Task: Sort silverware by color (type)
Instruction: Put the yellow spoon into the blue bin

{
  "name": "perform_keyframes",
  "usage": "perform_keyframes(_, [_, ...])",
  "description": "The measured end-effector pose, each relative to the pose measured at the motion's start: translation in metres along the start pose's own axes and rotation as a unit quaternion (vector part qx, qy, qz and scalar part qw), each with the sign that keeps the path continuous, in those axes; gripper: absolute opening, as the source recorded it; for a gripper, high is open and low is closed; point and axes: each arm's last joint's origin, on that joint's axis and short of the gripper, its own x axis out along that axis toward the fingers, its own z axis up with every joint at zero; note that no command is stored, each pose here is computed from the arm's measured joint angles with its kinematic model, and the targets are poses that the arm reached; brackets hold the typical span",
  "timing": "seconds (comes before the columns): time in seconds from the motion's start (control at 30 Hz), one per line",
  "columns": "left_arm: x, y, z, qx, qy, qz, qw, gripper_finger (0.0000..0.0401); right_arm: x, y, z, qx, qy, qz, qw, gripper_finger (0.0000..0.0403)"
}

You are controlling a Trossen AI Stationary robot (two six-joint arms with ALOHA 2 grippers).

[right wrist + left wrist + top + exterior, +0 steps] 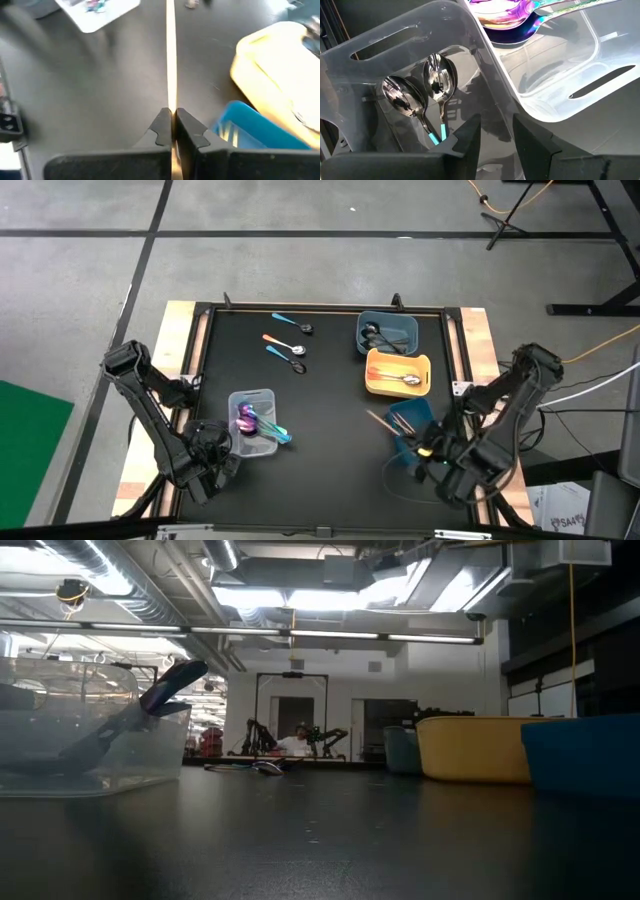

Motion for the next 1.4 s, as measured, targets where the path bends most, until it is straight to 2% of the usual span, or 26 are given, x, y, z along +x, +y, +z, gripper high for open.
perform_keyframes(0.23, [0.000, 0.000, 0.000, 0.000, 0.000, 0.000, 1.000, 0.0109, 0.006, -0.016, -0.028, 0.058, -0.005, -0.050, 0.997, 0.0001])
perform_keyframes(0.57, [0.000, 0.000, 0.000, 0.000, 0.000, 0.000, 1.000, 0.0109, 0.042, -0.048, -0.072, 0.104, 0.052, -0.144, 0.983, 0.0001])
perform_keyframes(0.77, [0.000, 0.000, 0.000, 0.000, 0.003, 0.002, 1.000, 0.0109, 0.061, -0.056, -0.092, 0.120, 0.084, -0.142, 0.979, 0.0001])
perform_keyframes(1.0, [-0.012, -0.004, -0.002, -0.004, 0.046, 0.008, 0.999, 0.0109, 0.075, -0.062, -0.107, 0.135, 0.096, -0.125, 0.978, 0.0001])
perform_keyframes(1.23, [-0.049, -0.021, 0.000, 0.012, 0.064, -0.063, 0.996, 0.0109, 0.079, -0.065, -0.110, 0.132, 0.099, -0.124, 0.979, 0.0001])
perform_keyframes(1.4, [-0.079, -0.033, 0.010, 0.017, -0.014, -0.164, 0.986, 0.0109, 0.079, -0.065, -0.110, 0.132, 0.102, -0.125, 0.978, 0.0001])
